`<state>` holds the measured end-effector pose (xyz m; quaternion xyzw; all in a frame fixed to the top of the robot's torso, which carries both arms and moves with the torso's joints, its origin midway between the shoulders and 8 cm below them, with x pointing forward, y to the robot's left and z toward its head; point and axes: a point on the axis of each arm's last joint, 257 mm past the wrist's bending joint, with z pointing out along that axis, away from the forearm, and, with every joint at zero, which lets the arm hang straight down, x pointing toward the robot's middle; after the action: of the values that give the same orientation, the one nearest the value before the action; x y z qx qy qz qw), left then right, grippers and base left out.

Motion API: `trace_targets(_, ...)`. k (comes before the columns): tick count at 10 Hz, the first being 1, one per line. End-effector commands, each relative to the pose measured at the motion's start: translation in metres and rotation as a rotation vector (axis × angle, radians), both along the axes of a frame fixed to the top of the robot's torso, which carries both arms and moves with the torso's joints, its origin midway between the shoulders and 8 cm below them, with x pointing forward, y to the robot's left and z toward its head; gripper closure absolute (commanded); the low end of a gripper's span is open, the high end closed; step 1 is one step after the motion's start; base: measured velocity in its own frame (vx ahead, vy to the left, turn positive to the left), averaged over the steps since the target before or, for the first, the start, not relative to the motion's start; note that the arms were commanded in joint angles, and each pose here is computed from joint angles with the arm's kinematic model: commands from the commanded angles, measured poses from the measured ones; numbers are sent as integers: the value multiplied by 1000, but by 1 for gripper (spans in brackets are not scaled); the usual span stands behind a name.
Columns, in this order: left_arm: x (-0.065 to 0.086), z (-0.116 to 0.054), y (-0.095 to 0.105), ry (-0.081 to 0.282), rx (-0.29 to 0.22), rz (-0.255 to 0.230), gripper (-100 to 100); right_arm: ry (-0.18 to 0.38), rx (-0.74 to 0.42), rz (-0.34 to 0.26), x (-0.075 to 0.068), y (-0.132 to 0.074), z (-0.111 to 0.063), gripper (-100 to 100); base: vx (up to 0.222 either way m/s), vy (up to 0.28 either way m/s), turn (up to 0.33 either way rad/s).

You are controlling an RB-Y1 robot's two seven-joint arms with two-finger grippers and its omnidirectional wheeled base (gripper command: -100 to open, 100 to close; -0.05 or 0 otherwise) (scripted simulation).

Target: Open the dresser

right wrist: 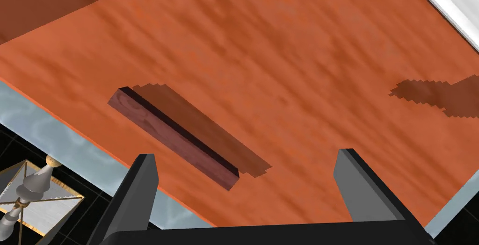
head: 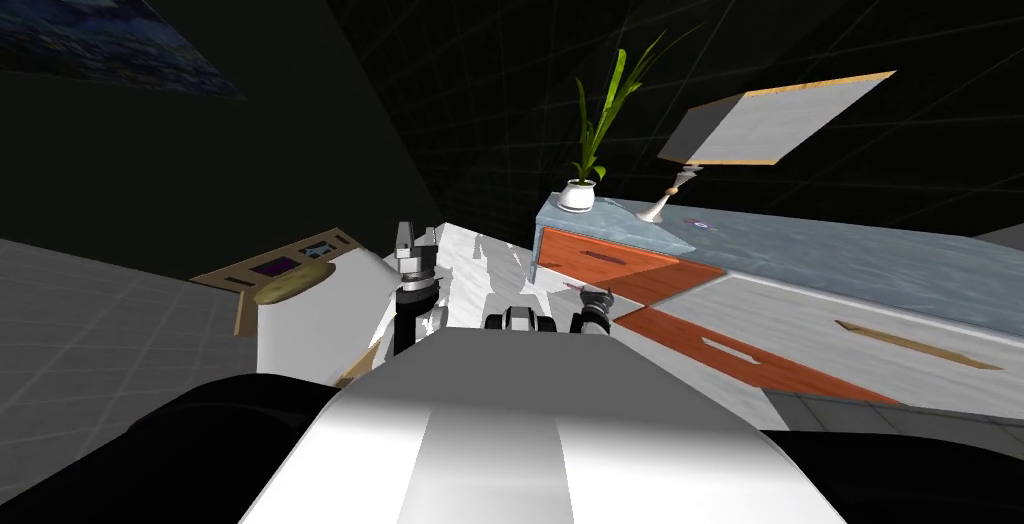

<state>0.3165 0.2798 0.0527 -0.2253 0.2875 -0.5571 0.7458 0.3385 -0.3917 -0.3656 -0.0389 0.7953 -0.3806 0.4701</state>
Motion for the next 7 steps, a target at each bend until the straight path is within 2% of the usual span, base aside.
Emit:
trace_targets(1,0,0,0,0,0,0,0,39,-113,-11,-5,-5,2,-100,49,-51,147)
trace_targets(4,0,0,0,0,0,0,0,59,-194,-10,-7,-7,7,-100,49,-46,104)
trace_targets(5,0,0,0,0,0,0,0,78,-257,-15,-9,-9,8,-100,32,-45,138)
trace_targets(6,0,0,0,0,0,0,0,77,-262,-13,-8,-9,9,-100,29,-39,75)
trace_targets(7,0,0,0,0,0,0,0,92,-324,-15,-9,-10,12,-100,40,-45,116)
